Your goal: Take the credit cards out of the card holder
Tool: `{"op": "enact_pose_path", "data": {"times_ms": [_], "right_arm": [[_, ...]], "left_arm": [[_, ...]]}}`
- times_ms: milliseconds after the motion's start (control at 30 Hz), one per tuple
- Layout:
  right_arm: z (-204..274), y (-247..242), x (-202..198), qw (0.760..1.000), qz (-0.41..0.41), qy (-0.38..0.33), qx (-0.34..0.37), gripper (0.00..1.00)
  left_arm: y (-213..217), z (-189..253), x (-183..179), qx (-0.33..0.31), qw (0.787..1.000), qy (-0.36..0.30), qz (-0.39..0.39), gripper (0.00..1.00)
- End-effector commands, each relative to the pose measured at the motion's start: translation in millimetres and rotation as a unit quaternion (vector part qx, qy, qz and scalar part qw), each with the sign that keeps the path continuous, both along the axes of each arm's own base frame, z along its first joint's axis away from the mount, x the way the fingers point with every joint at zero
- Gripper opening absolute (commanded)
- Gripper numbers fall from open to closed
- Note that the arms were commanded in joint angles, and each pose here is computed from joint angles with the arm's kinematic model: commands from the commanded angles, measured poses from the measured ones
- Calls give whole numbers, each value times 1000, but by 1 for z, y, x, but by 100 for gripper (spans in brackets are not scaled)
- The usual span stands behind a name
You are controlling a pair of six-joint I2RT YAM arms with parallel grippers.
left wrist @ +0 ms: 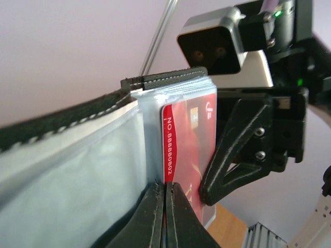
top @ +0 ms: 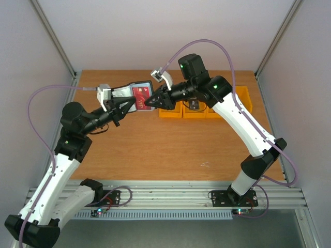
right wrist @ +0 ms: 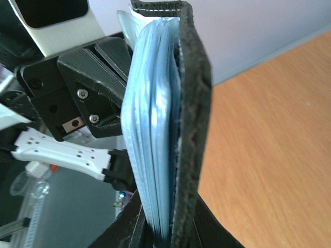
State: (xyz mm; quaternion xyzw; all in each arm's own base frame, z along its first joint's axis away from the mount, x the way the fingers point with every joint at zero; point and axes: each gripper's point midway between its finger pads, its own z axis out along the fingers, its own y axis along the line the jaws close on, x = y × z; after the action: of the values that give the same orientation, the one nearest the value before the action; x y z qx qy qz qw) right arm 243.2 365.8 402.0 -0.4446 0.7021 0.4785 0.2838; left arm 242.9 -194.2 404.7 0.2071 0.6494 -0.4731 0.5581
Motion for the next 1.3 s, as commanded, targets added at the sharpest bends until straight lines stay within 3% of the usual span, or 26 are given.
{"op": "enact_pose_path", "data": {"times_ms": [0, 367, 1267], "right_arm": [[13, 27, -13, 991, 98, -1, 94, 3], [-36, 21, -5, 988, 93, 95, 75, 13], [-43, 0, 3, 986, 69, 126, 84, 30]], "left_arm": [[-13, -8, -21, -10, 999, 4, -48, 0], [-9, -55, -5, -15, 998, 39, -36, 0], [10, -69, 0, -42, 995, 73, -48, 0]]}}
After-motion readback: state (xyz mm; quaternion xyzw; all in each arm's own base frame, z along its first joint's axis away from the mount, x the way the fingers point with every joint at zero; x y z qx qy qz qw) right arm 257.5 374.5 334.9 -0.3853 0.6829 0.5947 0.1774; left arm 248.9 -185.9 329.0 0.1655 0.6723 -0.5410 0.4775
